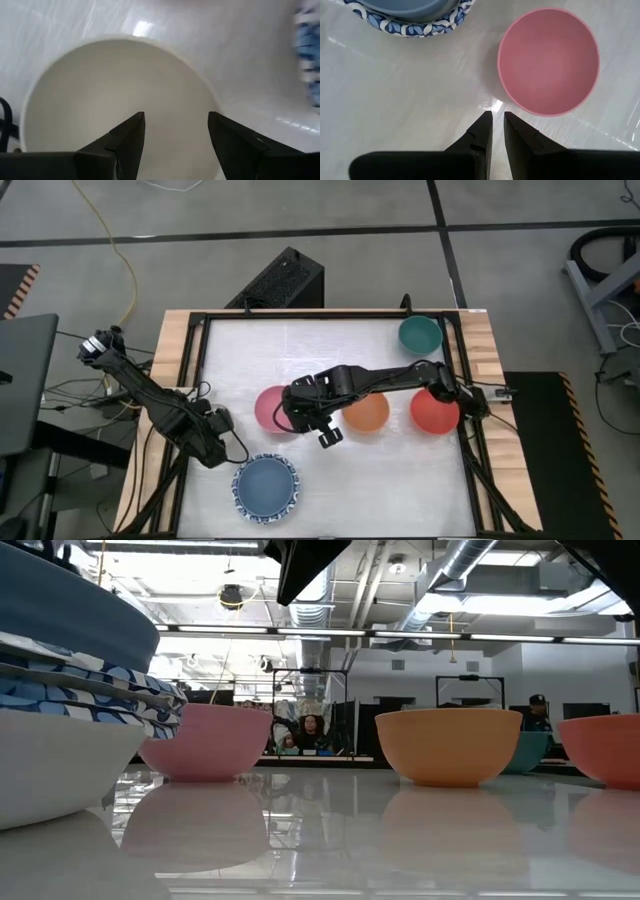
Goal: Nest bowls inside each other
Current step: Stack the white bowl on top of the other blue bowl
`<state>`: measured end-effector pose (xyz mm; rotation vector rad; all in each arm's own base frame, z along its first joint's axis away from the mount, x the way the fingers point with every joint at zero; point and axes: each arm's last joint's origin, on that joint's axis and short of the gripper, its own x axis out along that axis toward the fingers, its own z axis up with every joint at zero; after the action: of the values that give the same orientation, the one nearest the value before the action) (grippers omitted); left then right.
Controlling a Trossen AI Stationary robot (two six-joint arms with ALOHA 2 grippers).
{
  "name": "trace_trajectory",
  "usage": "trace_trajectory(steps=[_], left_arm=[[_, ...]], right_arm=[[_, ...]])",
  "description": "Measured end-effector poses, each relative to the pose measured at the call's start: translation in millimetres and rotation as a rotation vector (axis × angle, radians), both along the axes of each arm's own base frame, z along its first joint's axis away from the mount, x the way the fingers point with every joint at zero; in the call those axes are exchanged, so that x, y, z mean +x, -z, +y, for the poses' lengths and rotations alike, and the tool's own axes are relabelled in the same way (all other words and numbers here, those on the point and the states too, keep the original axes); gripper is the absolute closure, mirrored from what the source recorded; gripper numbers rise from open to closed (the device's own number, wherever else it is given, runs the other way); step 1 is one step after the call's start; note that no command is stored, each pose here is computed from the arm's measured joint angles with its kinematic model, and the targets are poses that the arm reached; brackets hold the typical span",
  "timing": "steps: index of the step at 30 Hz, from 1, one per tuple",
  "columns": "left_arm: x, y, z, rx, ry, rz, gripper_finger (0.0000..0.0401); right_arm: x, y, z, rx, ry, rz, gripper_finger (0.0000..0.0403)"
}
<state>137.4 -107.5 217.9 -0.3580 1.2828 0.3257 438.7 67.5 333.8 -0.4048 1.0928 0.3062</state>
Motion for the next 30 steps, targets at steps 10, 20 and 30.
trace_trajectory(steps=[10,20,30], left_arm=[[6.5,-11.1,-8.3,-0.018,0.076,-0.045,0.0193],[14.8,13.2,-19.0,0.055,0.113,0.064,0.0193],[19.5,28.7,-22.9,0.136,0.179,0.147,0.0245]], right_arm=[[-1.3,0.6,0.6,0.002,0.006,0.014,0.0334],[-3.3,1.7,0.4,0.008,0.026,0.039,0.0334],[-4.0,1.7,4.5,0.018,0.036,0.040,0.0334]])
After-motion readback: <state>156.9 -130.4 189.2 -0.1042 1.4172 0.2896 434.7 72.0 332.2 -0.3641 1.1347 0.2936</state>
